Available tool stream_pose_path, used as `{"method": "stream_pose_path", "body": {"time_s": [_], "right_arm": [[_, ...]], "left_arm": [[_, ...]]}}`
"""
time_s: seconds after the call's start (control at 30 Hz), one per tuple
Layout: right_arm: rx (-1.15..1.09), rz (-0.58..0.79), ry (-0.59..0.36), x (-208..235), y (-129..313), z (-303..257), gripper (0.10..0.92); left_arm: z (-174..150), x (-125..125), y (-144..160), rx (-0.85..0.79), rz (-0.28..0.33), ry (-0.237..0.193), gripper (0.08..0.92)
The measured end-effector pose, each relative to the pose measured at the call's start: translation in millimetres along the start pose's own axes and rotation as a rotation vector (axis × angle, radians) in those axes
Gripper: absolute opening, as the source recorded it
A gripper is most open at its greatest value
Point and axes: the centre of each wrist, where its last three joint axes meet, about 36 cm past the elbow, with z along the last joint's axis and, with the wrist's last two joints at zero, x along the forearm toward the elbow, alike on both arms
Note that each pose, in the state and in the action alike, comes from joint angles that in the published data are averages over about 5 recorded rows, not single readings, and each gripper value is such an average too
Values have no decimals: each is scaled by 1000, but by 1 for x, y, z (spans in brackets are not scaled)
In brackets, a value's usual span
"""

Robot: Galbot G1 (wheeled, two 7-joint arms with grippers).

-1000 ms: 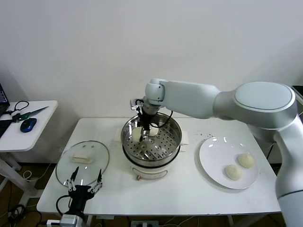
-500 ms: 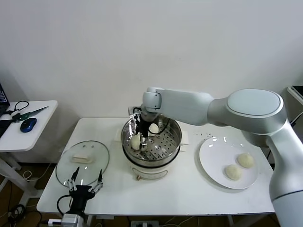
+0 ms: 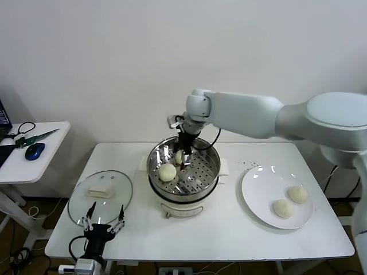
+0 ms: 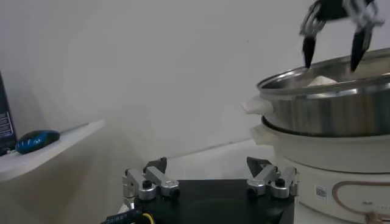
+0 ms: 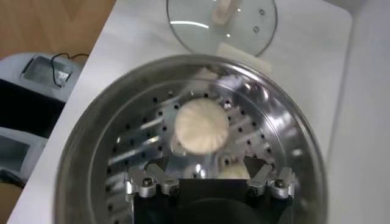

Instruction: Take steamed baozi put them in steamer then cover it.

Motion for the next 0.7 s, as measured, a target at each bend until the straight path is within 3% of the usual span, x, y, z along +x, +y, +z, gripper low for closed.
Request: {"method": "stream_pose_path", "body": {"time_s": [0.3, 0.7], "right_arm": [[-49, 28, 20, 37, 49, 92, 823], [-130, 7, 82, -10, 139, 223, 823]], "left_arm": [[-3, -2, 0, -6, -2, -2, 823], [-5, -1, -2, -41, -12, 16, 823]]}}
